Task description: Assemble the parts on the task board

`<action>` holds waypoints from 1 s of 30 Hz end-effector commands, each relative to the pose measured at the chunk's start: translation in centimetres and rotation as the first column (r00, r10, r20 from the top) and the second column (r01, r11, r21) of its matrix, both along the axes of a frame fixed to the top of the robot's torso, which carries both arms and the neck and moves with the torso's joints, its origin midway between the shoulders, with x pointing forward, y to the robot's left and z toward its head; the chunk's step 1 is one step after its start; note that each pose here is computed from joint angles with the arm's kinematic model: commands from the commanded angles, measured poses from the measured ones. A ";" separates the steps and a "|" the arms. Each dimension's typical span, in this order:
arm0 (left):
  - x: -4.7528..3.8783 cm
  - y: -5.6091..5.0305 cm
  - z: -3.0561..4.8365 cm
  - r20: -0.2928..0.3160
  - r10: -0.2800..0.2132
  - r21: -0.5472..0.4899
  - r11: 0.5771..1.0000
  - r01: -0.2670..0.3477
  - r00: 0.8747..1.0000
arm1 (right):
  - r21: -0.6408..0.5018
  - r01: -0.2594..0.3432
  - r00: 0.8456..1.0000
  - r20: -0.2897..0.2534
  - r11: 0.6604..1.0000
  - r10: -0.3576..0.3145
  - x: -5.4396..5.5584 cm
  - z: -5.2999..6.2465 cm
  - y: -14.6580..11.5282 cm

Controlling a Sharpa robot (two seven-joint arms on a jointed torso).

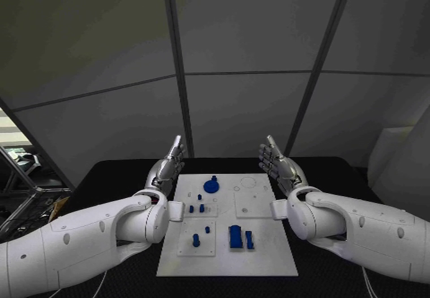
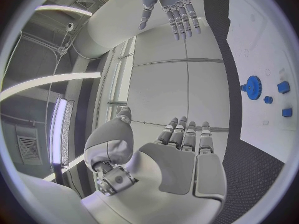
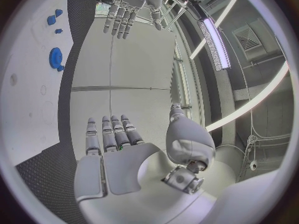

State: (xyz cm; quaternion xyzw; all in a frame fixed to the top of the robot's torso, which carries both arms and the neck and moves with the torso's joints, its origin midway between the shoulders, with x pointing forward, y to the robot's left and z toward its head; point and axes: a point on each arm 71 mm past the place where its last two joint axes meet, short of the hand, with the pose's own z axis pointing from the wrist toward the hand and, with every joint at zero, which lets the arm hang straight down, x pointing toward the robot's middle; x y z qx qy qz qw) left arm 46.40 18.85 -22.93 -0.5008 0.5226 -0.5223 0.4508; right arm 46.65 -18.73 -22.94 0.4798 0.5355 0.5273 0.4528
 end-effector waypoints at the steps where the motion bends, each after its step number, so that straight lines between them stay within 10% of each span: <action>1: -0.22 0.4 0.51 0.051 0.075 0.037 0.996 -0.077 0.996 | -0.007 0.111 0.993 0.034 0.994 -0.111 -0.4 0.5 -0.5; 30: -0.22 0.4 0.51 0.051 0.075 0.037 0.996 -0.077 0.996 | -0.007 0.113 0.993 0.034 0.994 -0.113 -0.5 0.5 -0.5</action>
